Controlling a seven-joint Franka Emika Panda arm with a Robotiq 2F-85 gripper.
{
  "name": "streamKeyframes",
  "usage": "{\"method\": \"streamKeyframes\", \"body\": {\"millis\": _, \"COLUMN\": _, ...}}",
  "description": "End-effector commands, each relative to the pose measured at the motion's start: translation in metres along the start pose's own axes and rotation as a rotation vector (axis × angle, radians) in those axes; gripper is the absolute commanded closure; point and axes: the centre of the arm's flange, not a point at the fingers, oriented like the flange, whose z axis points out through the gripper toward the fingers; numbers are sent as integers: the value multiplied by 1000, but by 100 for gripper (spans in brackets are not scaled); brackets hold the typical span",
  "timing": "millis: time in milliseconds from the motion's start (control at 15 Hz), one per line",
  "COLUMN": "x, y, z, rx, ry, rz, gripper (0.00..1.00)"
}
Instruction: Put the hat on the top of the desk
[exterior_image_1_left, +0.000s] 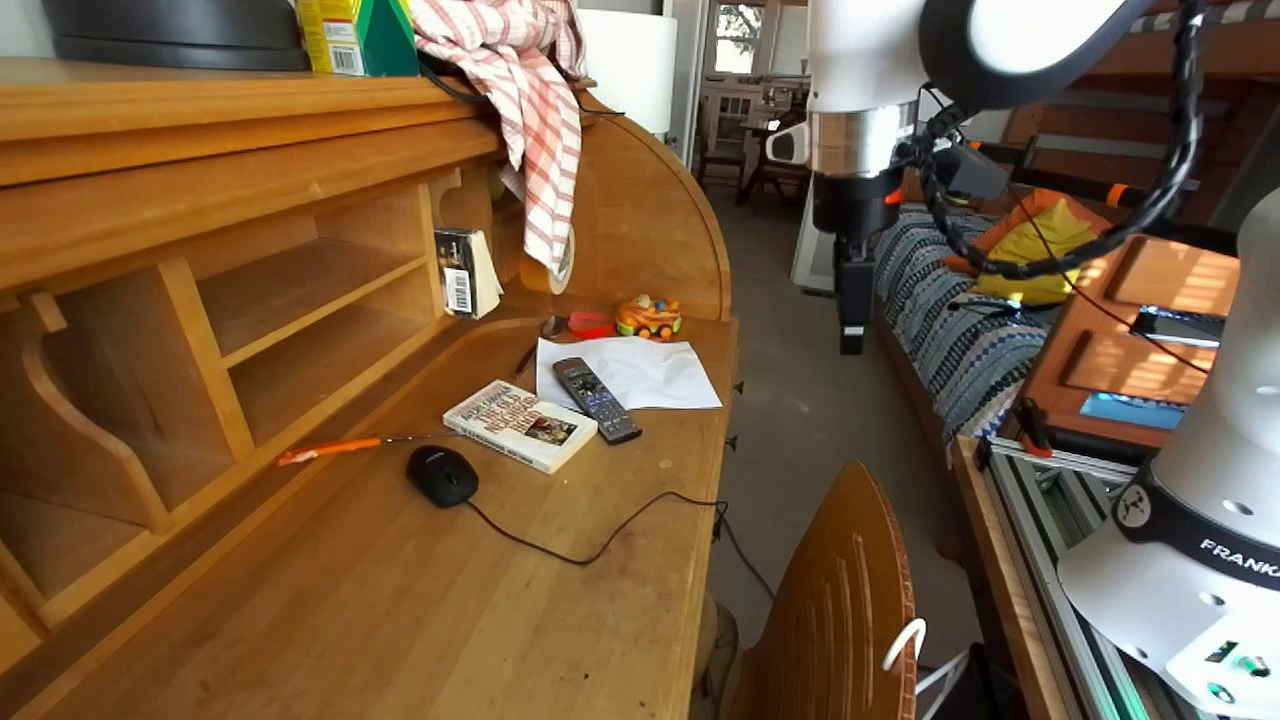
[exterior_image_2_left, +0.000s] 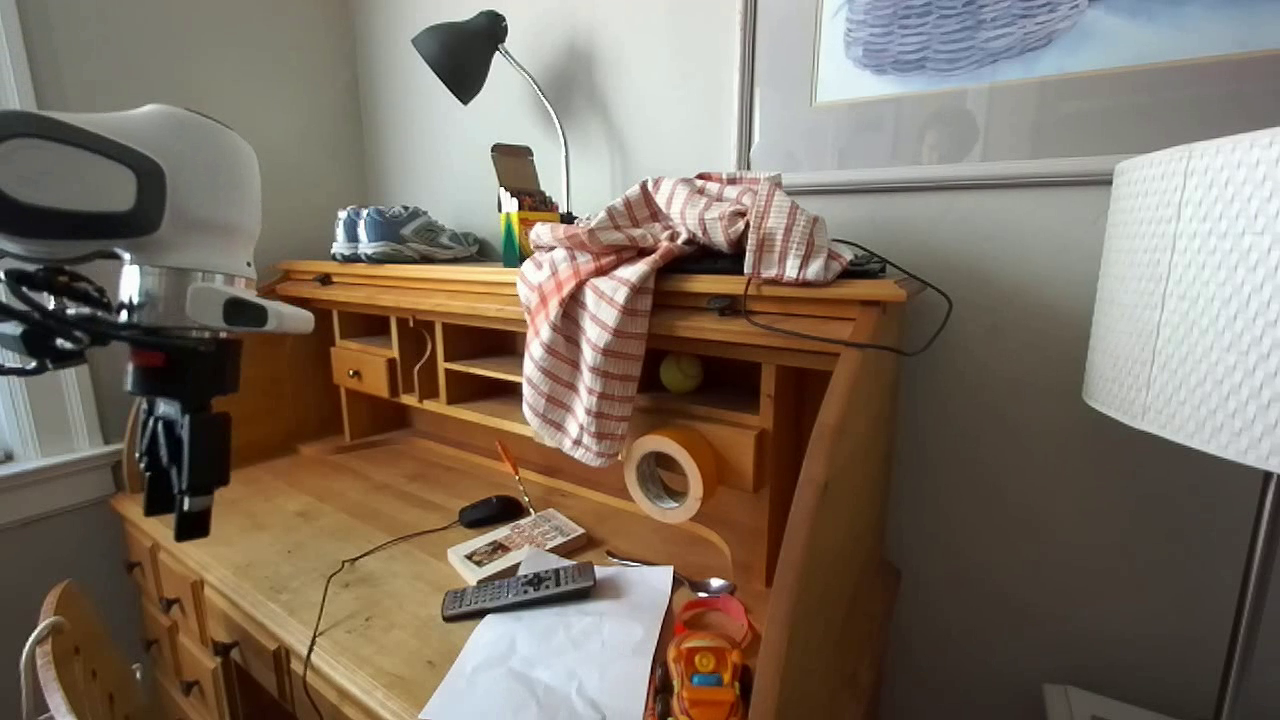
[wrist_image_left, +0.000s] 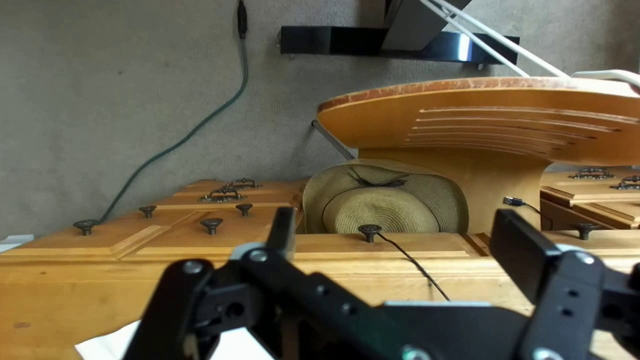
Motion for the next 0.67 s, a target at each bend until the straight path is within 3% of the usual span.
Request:
{"method": "streamKeyframes", "body": {"millis": 0, "x": 2, "y": -15, "z": 47, "rx": -1, "ry": 117, "rz": -32, "gripper": 0}}
{"method": "streamKeyframes", "body": {"millis": 133, "x": 17, "y": -14, "z": 58, "rx": -7, "ry": 180, "rz": -17, "gripper": 0}}
{"method": "streamKeyframes", "body": {"millis": 267, "x": 30, "y": -12, "z": 74, "rx": 15, "ry": 183, "rz": -7, "gripper": 0}}
{"method": "streamKeyframes", "body": {"millis": 600, "x": 35, "y": -14, "z": 123, "rx": 88, "ry": 69, "rz": 2, "gripper": 0}}
